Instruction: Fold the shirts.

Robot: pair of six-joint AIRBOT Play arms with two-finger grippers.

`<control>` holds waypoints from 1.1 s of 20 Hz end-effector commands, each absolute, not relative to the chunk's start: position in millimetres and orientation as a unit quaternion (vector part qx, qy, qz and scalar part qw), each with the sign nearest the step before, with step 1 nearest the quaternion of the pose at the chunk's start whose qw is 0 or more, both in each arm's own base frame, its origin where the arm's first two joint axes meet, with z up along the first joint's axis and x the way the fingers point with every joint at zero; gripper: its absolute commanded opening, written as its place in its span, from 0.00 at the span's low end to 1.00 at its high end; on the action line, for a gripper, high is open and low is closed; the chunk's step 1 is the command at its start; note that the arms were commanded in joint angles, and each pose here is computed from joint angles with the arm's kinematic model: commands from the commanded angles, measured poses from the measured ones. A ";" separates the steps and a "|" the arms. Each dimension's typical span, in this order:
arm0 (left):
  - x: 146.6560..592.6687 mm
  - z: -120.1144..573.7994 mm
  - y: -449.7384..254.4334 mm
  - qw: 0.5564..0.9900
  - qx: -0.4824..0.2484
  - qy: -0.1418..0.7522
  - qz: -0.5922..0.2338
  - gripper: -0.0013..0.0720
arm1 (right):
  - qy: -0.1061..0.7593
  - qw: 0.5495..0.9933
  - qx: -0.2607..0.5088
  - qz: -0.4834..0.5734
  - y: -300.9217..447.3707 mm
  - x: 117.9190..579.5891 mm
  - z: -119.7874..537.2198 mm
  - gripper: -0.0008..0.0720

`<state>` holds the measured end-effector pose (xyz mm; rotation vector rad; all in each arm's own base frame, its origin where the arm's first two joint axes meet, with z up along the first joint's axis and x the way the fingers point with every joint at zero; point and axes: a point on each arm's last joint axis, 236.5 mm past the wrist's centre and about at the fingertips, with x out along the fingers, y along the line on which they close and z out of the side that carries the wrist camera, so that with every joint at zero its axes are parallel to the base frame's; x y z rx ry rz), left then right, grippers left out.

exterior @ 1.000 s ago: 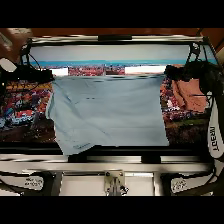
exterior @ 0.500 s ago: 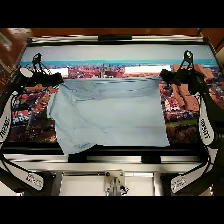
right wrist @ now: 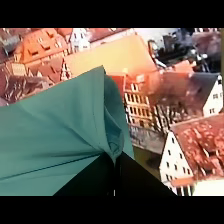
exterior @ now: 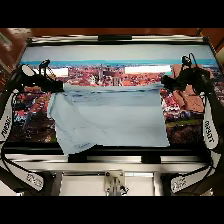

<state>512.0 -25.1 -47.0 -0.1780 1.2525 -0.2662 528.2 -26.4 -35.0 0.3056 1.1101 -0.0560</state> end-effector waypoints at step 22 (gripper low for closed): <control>412.2 -5.8 -16.3 0.663 -0.109 0.732 -0.109 0.62 | 0.695 0.717 0.035 -0.039 -64.3 400.5 -3.6 0.65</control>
